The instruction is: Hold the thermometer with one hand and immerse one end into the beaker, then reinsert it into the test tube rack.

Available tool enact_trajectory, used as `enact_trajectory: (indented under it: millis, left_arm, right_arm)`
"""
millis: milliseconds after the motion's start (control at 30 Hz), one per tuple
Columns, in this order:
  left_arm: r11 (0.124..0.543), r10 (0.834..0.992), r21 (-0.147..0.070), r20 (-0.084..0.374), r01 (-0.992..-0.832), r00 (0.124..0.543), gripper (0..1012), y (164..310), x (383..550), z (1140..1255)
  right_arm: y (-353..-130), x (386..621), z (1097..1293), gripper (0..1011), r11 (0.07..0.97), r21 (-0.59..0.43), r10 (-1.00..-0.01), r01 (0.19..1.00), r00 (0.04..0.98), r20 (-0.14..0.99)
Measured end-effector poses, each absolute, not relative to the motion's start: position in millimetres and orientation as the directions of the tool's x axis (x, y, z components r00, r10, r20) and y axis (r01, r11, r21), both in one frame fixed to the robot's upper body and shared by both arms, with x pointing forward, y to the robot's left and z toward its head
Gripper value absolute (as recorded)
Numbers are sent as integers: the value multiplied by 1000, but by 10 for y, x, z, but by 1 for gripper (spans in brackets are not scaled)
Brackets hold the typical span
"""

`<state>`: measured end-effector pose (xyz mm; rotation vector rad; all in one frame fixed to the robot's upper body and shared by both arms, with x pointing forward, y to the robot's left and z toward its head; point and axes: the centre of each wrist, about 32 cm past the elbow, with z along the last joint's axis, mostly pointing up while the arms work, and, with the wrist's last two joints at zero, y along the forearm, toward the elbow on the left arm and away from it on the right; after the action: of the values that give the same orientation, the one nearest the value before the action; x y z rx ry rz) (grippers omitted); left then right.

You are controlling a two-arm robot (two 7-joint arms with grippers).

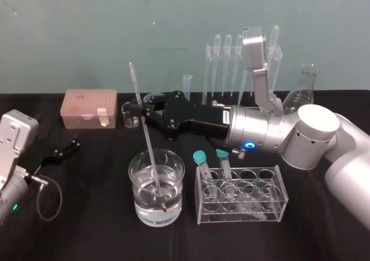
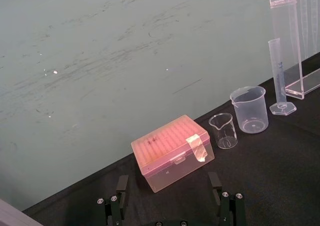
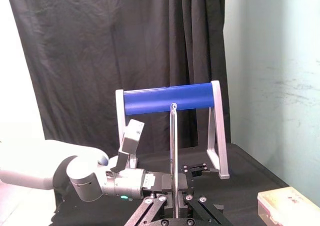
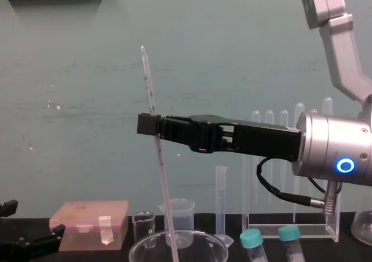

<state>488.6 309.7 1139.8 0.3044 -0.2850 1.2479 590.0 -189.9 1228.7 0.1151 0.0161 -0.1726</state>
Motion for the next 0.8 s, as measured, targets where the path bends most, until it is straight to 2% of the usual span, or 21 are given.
enact_trajectory:
  millis: [800]
  left_arm:
    - [287, 880, 70, 374, -955, 292, 1008, 3097, 4886, 11398]
  right_arm:
    - [-1910, 5875, 12294, 56, 978, 110, -174, 175, 985, -15]
